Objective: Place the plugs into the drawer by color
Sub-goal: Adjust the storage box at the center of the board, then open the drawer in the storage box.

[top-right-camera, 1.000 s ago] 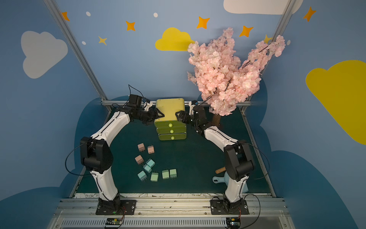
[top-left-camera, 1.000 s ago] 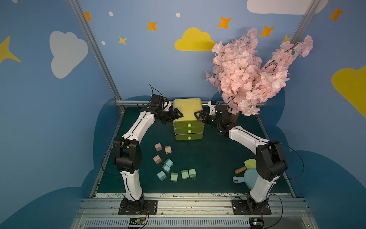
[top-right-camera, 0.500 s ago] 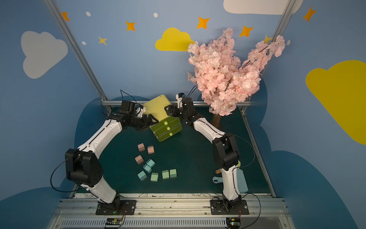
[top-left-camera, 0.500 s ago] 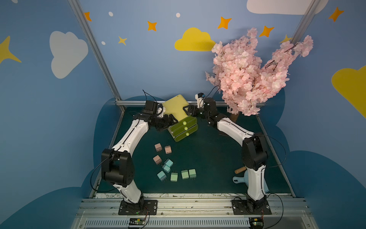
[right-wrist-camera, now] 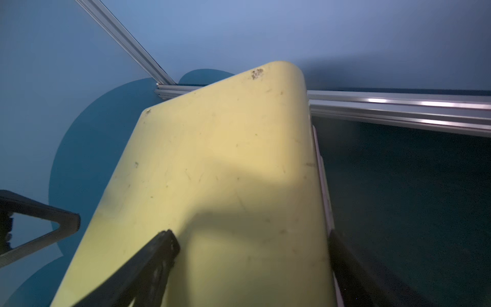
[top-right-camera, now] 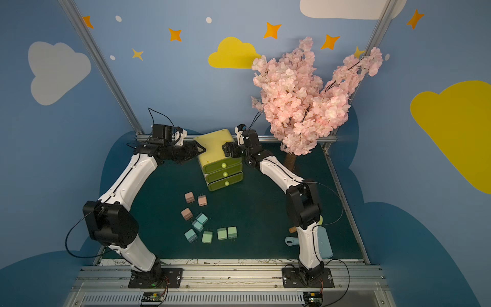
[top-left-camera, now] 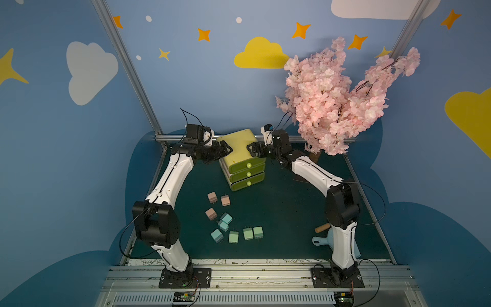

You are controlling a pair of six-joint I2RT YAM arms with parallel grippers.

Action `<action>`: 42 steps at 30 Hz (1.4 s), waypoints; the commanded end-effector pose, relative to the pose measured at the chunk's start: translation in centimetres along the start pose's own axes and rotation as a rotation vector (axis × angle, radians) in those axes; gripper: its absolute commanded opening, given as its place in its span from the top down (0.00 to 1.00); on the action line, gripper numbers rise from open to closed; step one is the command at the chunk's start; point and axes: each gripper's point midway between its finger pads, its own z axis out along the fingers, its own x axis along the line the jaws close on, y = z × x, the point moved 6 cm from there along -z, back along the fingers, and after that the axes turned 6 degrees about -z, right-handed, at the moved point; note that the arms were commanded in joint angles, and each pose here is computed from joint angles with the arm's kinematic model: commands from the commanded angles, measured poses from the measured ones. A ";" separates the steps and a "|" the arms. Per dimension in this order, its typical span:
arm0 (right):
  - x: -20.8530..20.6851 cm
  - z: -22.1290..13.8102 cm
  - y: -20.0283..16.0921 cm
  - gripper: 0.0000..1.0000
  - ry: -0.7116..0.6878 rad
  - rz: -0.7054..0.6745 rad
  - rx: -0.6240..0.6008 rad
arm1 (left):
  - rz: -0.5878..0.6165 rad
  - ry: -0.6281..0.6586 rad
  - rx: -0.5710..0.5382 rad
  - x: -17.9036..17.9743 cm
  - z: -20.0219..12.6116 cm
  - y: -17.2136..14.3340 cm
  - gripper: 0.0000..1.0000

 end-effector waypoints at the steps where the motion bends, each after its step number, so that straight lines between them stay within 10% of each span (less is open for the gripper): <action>1: 2.0 -3.9 3.7 0.07 -0.012 -0.106 -0.085 | -0.013 0.037 -0.012 0.5 0.3 0.8 0.10; 20: 5.4 -6.9 -6.0 0.26 -0.007 -0.187 -0.124 | -0.079 0.056 0.074 2.3 5.0 1.4 0.11; 42: 6.1 -3.7 -7.4 0.45 -0.008 -0.159 -0.138 | -0.090 0.058 0.092 3.1 5.6 0.5 0.11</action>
